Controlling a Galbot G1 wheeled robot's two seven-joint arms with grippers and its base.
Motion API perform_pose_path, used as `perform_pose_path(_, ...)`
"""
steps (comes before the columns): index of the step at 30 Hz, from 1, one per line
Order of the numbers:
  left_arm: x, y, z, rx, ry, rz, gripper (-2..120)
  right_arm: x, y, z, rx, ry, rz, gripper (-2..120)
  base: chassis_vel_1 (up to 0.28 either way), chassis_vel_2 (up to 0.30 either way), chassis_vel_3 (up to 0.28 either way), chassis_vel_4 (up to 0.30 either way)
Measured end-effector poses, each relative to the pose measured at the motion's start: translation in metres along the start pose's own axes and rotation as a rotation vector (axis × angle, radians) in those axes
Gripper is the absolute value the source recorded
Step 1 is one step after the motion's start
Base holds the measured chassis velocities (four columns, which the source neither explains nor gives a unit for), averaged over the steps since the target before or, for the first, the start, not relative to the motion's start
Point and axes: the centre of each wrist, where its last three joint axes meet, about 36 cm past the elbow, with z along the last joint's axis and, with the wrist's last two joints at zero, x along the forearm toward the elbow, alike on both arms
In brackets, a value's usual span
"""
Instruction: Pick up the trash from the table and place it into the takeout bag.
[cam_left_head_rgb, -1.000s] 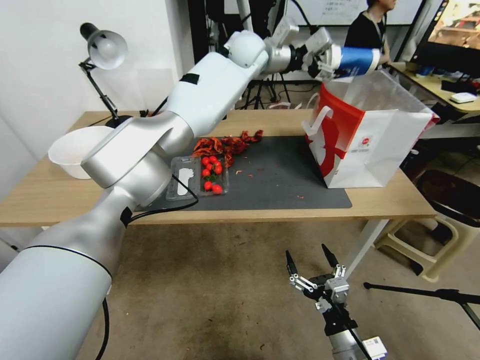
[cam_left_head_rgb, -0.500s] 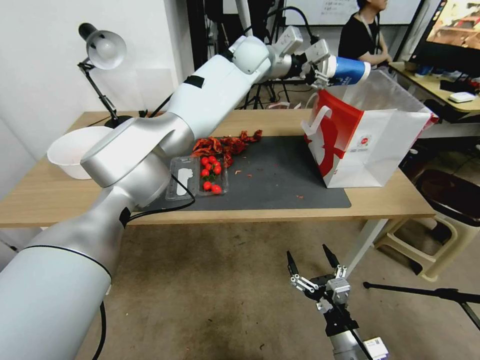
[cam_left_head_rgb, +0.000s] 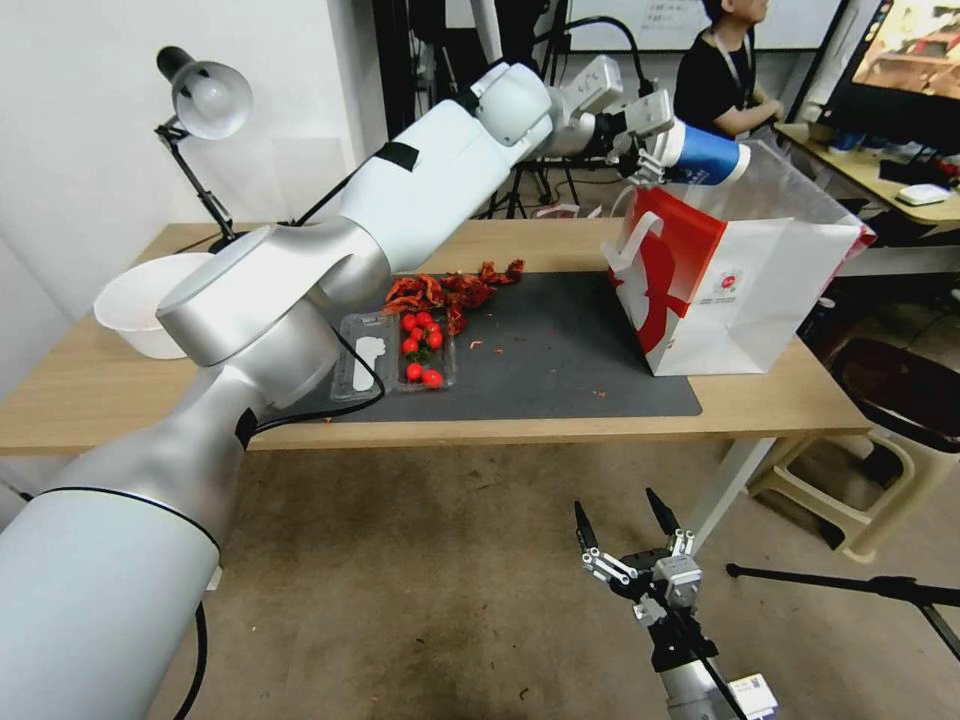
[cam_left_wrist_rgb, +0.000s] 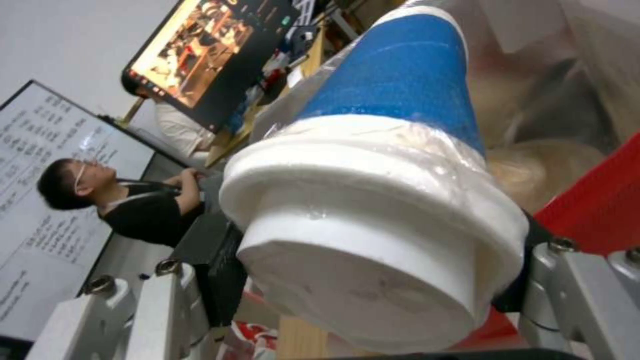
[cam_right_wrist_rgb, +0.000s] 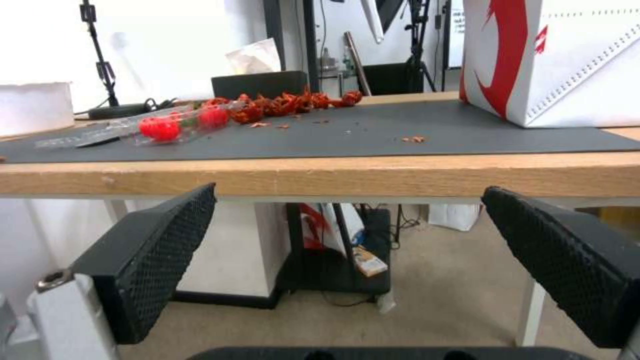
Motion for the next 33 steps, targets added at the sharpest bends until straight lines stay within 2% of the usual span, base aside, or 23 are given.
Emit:
perform_pose_path(5, 0.001, 0.001, 0.006, -0.042, 0.009, 0.035, 65, 0.001, 0.0, 0.001, -0.001, 0.001, -0.006, 100, 0.0, 0.0, 0.0, 0.0)
perform_pose_path(7, 0.001, 0.002, 0.006, -0.05, 0.005, 0.048, 70, 0.001, 0.0, 0.001, -0.001, 0.002, -0.008, 100, 0.0, 0.0, 0.0, 0.0)
perform_pose_path(14, 0.004, 0.005, -0.002, -0.051, -0.009, 0.016, 97, -0.001, 0.003, 0.002, -0.008, -0.001, -0.012, 100, 0.0, 0.0, 0.0, 0.0)
perform_pose_path(24, 0.003, 0.004, -0.009, -0.057, -0.022, 0.015, 100, -0.002, 0.005, 0.003, -0.01, 0.001, -0.015, 100, 0.0, 0.0, 0.0, 0.0)
perform_pose_path(29, 0.004, 0.006, -0.008, -0.032, -0.029, -0.018, 100, -0.002, 0.005, 0.003, -0.01, 0.003, -0.016, 100, 0.0, 0.0, 0.0, 0.0)
perform_pose_path(33, 0.003, 0.003, -0.006, 0.005, -0.038, -0.072, 100, -0.002, 0.005, 0.003, -0.01, 0.004, -0.017, 100, 0.0, 0.0, 0.0, 0.0)
